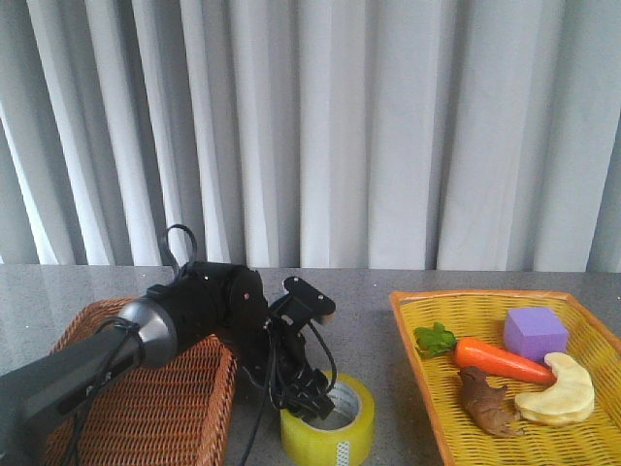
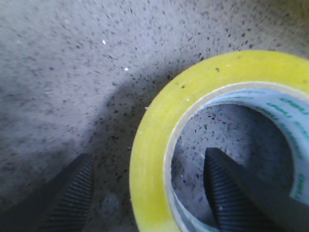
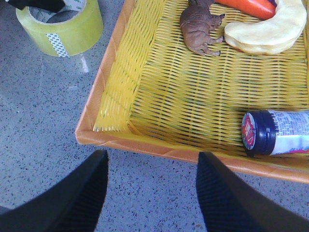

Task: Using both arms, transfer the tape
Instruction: 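Reach the left gripper to the tape roll and grasp its rim, then lift the tape roll with the left gripper and lower it into the brown basket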

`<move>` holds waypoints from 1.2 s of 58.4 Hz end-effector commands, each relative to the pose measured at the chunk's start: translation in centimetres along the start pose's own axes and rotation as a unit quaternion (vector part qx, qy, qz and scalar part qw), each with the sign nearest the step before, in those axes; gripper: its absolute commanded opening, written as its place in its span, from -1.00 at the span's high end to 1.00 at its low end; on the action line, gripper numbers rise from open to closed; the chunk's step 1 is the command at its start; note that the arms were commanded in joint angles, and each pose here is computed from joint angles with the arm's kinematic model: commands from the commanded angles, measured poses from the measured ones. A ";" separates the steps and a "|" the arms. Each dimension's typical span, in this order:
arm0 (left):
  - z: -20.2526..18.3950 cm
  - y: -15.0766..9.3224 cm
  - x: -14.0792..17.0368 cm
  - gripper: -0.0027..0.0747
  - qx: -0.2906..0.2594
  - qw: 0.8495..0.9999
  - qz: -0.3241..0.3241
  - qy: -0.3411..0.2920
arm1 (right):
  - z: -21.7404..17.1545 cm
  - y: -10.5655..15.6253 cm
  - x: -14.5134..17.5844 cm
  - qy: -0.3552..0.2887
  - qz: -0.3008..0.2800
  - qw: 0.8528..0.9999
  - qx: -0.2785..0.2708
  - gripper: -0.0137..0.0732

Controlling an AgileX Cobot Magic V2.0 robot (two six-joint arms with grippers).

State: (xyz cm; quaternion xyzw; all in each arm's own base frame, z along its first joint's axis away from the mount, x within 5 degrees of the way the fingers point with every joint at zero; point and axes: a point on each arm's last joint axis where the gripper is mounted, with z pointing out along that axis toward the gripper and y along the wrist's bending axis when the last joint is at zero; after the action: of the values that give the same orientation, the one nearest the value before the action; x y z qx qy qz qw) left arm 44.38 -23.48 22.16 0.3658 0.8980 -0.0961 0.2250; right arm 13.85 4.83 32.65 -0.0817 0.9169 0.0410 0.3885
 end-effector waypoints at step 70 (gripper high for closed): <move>-23.4 -1.0 -0.3 0.52 -0.083 0.987 0.017 -0.138 | -0.8 0.0 -1.1 -0.041 -0.004 0.999 -0.004 -0.28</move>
State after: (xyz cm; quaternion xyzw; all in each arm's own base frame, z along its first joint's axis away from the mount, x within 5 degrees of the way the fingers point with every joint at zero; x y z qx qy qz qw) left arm 38.29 -19.15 37.22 0.3742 0.8730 -0.0687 0.3051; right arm 13.85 4.84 32.65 -0.0823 0.9169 0.0409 0.3884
